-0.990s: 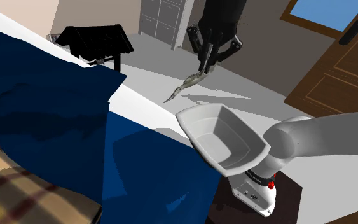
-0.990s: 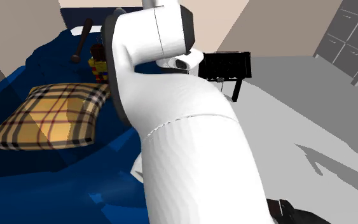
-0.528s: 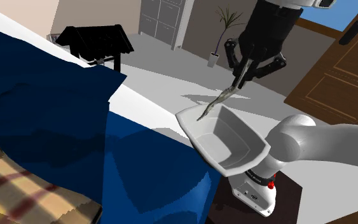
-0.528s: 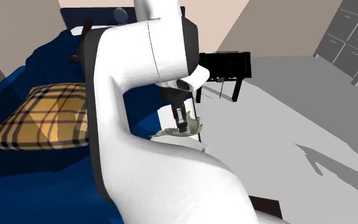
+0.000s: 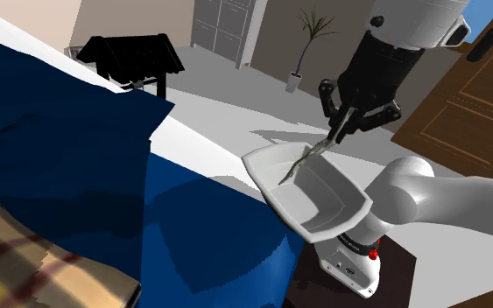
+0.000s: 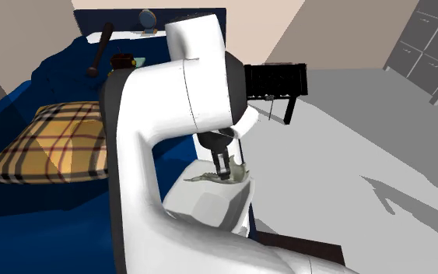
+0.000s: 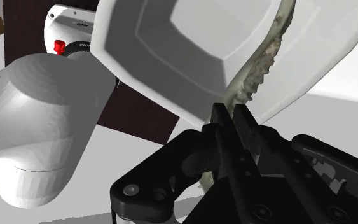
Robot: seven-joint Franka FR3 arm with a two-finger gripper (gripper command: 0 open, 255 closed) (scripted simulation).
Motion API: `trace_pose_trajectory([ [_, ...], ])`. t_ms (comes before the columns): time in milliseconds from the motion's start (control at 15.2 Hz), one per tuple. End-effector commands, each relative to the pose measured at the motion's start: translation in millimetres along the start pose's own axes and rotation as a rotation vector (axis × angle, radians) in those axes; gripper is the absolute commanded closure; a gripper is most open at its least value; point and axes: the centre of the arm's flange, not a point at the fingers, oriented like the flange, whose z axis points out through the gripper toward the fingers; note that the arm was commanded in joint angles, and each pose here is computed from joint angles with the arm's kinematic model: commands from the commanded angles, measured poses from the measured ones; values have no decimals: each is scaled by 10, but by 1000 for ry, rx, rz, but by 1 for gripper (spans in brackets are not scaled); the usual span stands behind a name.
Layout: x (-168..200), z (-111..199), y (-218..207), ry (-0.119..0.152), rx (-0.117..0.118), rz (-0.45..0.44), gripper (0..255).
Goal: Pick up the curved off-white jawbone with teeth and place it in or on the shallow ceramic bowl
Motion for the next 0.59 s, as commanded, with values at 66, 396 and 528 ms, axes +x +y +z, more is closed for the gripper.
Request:
trace_pose_trajectory([
  [66, -28, 166, -12, 0, 0, 0, 255],
  [396, -68, 427, -23, 0, 0, 0, 255],
  [528, -69, 437, -23, 0, 0, 0, 255],
])
